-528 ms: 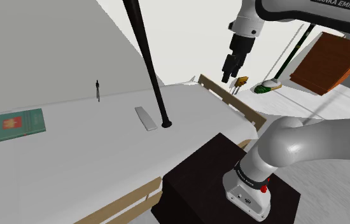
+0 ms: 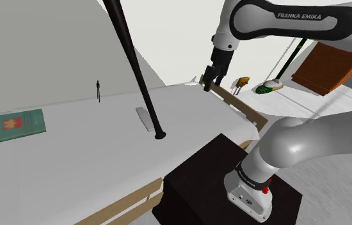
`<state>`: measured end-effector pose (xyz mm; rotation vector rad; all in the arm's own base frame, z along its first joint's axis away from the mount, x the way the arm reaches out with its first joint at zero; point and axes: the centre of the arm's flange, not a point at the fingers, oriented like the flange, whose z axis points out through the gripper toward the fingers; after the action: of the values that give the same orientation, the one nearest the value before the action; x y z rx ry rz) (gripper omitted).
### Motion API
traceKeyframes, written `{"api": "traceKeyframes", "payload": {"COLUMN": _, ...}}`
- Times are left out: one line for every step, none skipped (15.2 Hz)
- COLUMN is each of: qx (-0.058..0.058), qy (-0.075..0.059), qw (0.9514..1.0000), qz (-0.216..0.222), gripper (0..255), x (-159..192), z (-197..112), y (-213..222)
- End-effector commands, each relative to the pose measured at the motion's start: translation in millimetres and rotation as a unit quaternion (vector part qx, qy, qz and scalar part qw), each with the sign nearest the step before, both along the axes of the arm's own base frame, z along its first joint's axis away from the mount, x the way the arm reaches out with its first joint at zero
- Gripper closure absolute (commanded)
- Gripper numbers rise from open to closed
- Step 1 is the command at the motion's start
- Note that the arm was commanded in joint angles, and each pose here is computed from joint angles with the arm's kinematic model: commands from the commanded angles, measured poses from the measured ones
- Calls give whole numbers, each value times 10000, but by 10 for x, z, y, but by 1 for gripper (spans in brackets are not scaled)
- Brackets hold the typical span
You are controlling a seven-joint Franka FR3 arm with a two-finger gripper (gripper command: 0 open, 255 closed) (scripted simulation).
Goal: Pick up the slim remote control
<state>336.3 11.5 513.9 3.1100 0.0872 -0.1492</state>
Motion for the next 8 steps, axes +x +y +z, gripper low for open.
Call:
{"api": "traceKeyframes", "payload": {"qx": 3, "qy": -41, "qw": 10000, "qz": -82, "gripper": 0, "x": 126, "z": -194, "y": 45}}
{"api": "traceKeyframes", "payload": {"qx": 5, "qy": -55, "qw": 9999, "qz": -121, "gripper": 0, "x": 203, "z": -292, "y": 79}}
{"api": "traceKeyframes", "payload": {"qx": 6, "qy": -68, "qw": 9999, "qz": -159, "gripper": 0, "x": 279, "z": -390, "y": 112}}
{"api": "traceKeyframes", "payload": {"qx": 7, "qy": -81, "qw": 9998, "qz": -197, "gripper": 0, "x": 357, "z": -488, "y": 145}}
{"api": "traceKeyframes", "payload": {"qx": 9, "qy": -94, "qw": 9997, "qz": -236, "gripper": 0, "x": 435, "z": -586, "y": 177}}
{"api": "traceKeyframes", "payload": {"qx": 10, "qy": -108, "qw": 9996, "qz": -274, "gripper": 0, "x": 513, "z": -683, "y": 209}}
{"api": "traceKeyframes", "payload": {"qx": 11, "qy": -121, "qw": 9994, "qz": -312, "gripper": 0, "x": 592, "z": -781, "y": 240}}
{"api": "traceKeyframes", "payload": {"qx": 13, "qy": -134, "qw": 9993, "qz": -351, "gripper": 0, "x": 671, "z": -878, "y": 270}}
